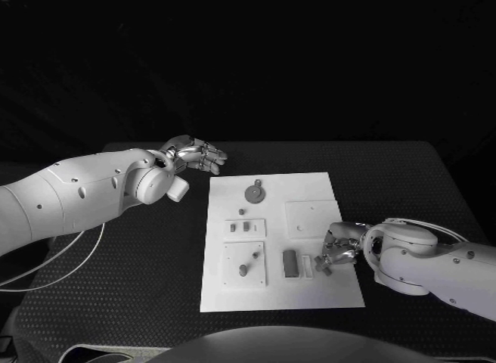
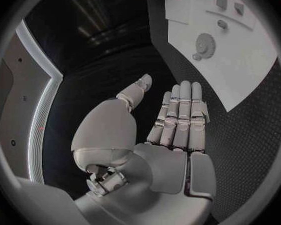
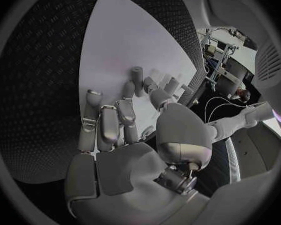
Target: Assemble the parts on the task board
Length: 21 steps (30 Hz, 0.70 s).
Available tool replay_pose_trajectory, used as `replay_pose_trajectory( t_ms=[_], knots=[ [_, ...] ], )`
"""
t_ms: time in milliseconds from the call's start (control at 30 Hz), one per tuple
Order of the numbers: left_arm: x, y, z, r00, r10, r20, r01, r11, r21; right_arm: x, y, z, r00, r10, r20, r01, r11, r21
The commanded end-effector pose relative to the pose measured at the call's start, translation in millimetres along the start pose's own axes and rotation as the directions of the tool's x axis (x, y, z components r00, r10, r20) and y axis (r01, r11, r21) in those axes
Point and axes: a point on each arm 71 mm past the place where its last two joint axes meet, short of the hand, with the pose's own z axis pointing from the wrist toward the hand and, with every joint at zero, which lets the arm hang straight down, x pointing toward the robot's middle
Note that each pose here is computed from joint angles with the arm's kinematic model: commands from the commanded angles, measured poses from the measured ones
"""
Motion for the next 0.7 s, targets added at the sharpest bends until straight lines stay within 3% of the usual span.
replay_pose_trajectory(
  t_ms=[33, 200, 333, 700],
  knots=[
    [2.1, -1.6, 0.3, 1.0, 0.0, -0.016, 0.0, 1.0, 0.008, 8.8, -15, 1.0, 0.997, -0.068, -0.035, 0.071, 0.995, 0.076],
    [1.3, -1.3, 0.0, 1.0, 0.0, -0.013, 0.0, 1.0, 0.007, 2.9, -4, -2.3, 0.959, -0.275, 0.062, 0.272, 0.961, 0.056],
    [1.3, -1.3, -0.1, 1.0, 0.001, -0.014, 0.0, 1.0, 0.007, 3.1, 6, -6.2, 0.928, -0.363, 0.088, 0.361, 0.932, 0.036],
    [1.7, -1.4, 0.0, 1.0, 0.001, -0.015, -0.001, 1.0, 0.008, 7.6, 13, -7.6, 0.904, -0.425, 0.044, 0.424, 0.905, 0.016]
  ],
)
